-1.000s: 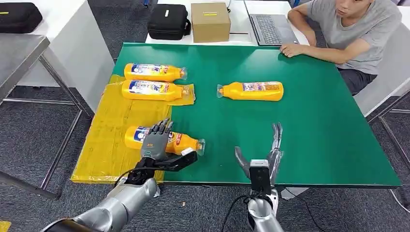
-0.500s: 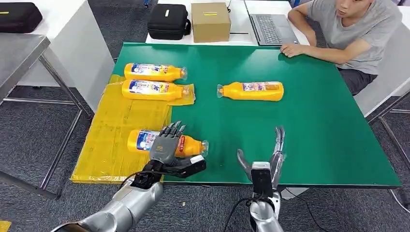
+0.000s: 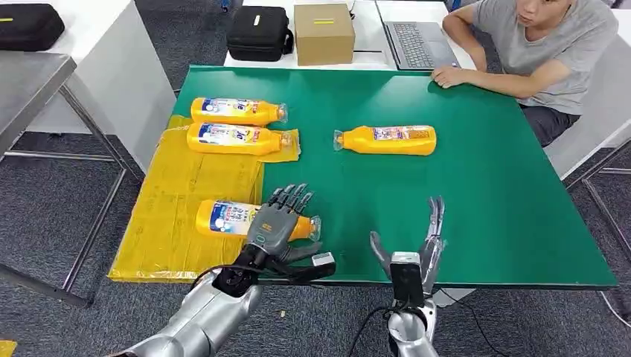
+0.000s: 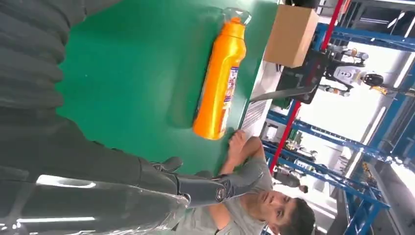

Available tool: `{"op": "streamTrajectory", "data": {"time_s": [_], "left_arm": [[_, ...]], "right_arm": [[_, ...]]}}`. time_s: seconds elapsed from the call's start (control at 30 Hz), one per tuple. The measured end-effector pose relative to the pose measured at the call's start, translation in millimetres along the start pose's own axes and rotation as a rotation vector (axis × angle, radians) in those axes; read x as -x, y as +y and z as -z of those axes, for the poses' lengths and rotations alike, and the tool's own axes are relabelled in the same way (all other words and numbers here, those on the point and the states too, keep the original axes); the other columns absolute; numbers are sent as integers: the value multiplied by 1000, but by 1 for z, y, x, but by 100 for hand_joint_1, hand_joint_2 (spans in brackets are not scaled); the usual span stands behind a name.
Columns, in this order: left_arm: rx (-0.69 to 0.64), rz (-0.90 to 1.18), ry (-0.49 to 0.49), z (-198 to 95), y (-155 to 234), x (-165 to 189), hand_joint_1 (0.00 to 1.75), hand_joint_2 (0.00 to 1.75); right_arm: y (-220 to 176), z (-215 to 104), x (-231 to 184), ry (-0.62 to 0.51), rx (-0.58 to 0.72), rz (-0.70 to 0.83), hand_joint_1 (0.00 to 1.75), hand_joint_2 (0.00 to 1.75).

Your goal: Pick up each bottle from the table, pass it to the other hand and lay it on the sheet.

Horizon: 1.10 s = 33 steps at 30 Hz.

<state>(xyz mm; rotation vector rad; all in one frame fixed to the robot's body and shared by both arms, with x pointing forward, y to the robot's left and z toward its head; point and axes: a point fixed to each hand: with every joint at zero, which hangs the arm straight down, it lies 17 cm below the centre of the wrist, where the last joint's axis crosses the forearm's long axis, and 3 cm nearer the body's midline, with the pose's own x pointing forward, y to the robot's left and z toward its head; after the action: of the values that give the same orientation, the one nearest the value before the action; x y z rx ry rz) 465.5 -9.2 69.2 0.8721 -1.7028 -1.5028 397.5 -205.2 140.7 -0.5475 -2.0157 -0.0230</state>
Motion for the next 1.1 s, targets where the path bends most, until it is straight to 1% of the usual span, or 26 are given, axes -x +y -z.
{"op": "streamTrajectory", "data": {"time_s": [0.07, 0.2, 0.27, 0.47, 0.7, 0.73, 1.0, 1.1], "left_arm": [[-18, -24, -48, 0, 6, -14, 0, 0], [-12, -157, -209, -9, 13, -57, 0, 0], [-32, -198, -259, -13, 24, -72, 0, 0], [-75, -198, -306, -18, 40, -85, 0, 0], [-106, -222, -340, -23, 50, -90, 0, 0], [-119, -242, -353, -24, 55, -92, 0, 175], [-265, -509, -390, -27, 96, -89, 0, 175], [-312, -584, -386, -27, 106, -82, 0, 175]], "right_arm": [[-3, -1, 1, 2, 7, -4, 0, 175], [-6, -1, 0, 2, 15, -2, 0, 175], [-8, 0, 0, 2, 19, 0, 0, 175], [-9, 1, -1, -2, 22, 1, 0, 175], [-11, 0, -1, 2, 26, 5, 0, 175], [-11, 1, -1, 5, 30, 9, 0, 175], [-13, 8, -16, -38, 42, 16, 0, 175], [-17, 13, -25, -54, 63, 32, 0, 175]]}}
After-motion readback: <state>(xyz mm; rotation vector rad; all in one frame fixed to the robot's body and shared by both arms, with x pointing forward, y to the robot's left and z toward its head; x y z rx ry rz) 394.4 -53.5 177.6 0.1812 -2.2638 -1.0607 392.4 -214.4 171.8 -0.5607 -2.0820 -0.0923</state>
